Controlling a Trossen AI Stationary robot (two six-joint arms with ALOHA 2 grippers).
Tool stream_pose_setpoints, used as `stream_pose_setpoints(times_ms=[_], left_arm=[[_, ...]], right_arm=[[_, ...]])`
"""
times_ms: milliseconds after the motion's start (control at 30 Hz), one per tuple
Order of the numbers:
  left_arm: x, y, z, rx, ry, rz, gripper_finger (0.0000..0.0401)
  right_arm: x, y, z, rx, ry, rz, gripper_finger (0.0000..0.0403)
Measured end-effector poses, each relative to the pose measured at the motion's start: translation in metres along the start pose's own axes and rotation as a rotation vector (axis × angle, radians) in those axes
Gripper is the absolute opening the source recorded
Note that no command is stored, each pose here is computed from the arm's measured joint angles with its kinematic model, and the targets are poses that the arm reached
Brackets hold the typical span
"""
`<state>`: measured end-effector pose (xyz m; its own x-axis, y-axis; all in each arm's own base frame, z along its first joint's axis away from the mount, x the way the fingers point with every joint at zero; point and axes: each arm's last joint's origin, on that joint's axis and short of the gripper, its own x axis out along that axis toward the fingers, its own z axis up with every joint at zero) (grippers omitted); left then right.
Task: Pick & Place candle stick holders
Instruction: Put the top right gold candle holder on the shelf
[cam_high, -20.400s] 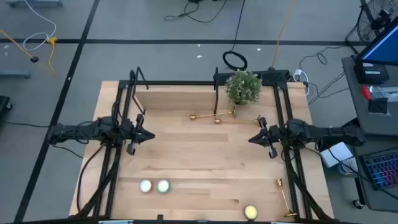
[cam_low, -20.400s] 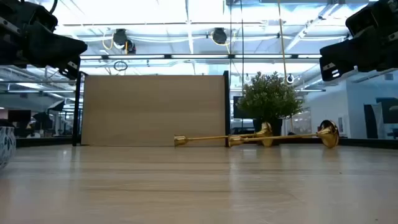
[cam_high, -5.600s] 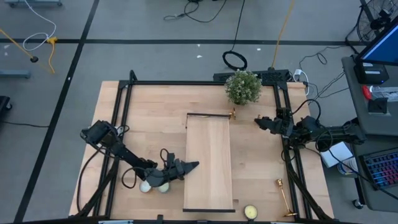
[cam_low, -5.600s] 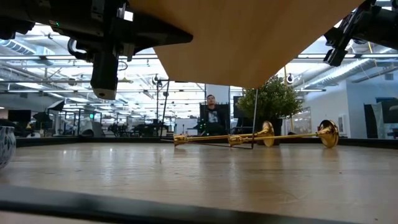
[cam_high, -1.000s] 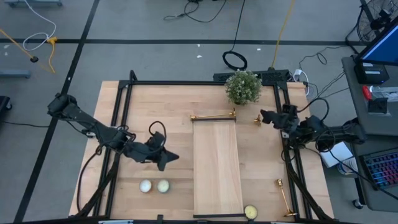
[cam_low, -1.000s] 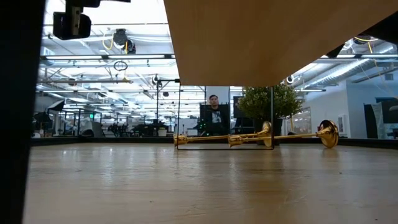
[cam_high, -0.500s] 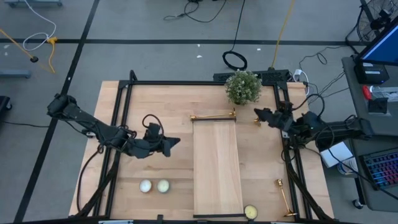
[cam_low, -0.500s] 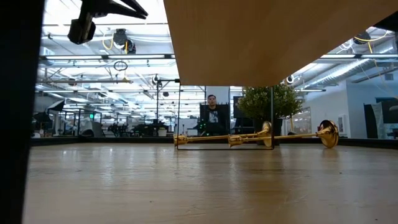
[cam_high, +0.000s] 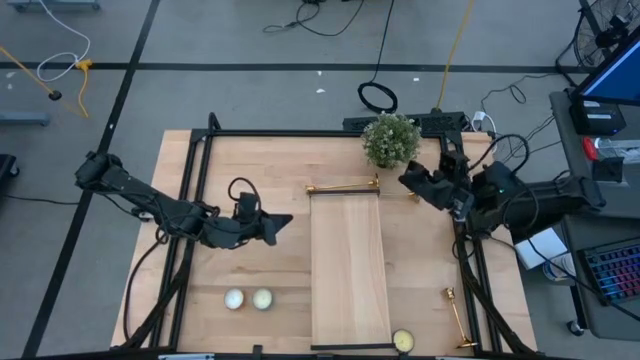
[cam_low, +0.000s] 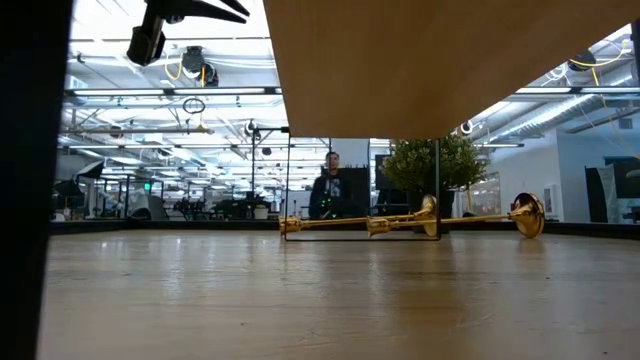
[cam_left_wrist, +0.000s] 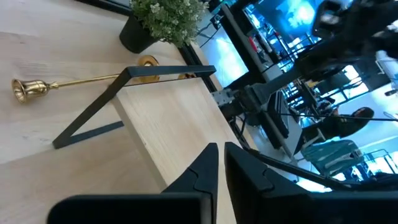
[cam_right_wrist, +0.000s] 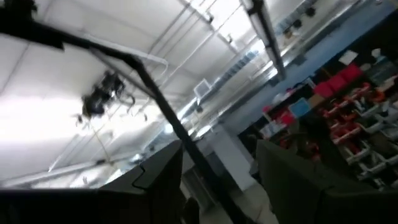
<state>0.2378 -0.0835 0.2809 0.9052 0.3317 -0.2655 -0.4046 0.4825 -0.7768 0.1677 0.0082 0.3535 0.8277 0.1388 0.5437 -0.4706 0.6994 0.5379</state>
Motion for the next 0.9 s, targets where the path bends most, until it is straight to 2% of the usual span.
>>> stream_pose_setpoints(times_ms=[67, 200, 367, 533, 700, 900], left_arm=[[0.000, 0.000, 0.000, 0.004, 0.006, -0.002, 0.0022], [0.000, 0.000, -0.001, 0.004, 0.022, -0.009, 0.0005], [0.000, -0.001, -0.002, 0.005, 0.055, -0.022, 0.0015], [0.000, -0.001, -0.002, 0.003, 0.065, -0.026, 0.0031], [0.000, -0.001, -0.002, 0.004, 0.064, -0.026, 0.0023], [0.000, -0.001, -0.002, 0.003, 0.061, -0.024, 0.0004]], right_arm=[[0.011, 0.002, 0.003, -0.029, 0.066, -0.032, 0.0203], [0.022, 0.004, 0.008, -0.100, 0.237, -0.189, 0.0203], [0.017, 0.006, 0.019, -0.208, 0.455, -0.468, 0.0203], [-0.001, 0.007, 0.029, -0.276, 0.634, -0.748, 0.0203], [-0.009, -0.008, 0.019, -0.240, 0.769, -0.898, 0.0203], [-0.016, -0.030, -0.004, -0.229, 1.061, -1.036, 0.0203]])
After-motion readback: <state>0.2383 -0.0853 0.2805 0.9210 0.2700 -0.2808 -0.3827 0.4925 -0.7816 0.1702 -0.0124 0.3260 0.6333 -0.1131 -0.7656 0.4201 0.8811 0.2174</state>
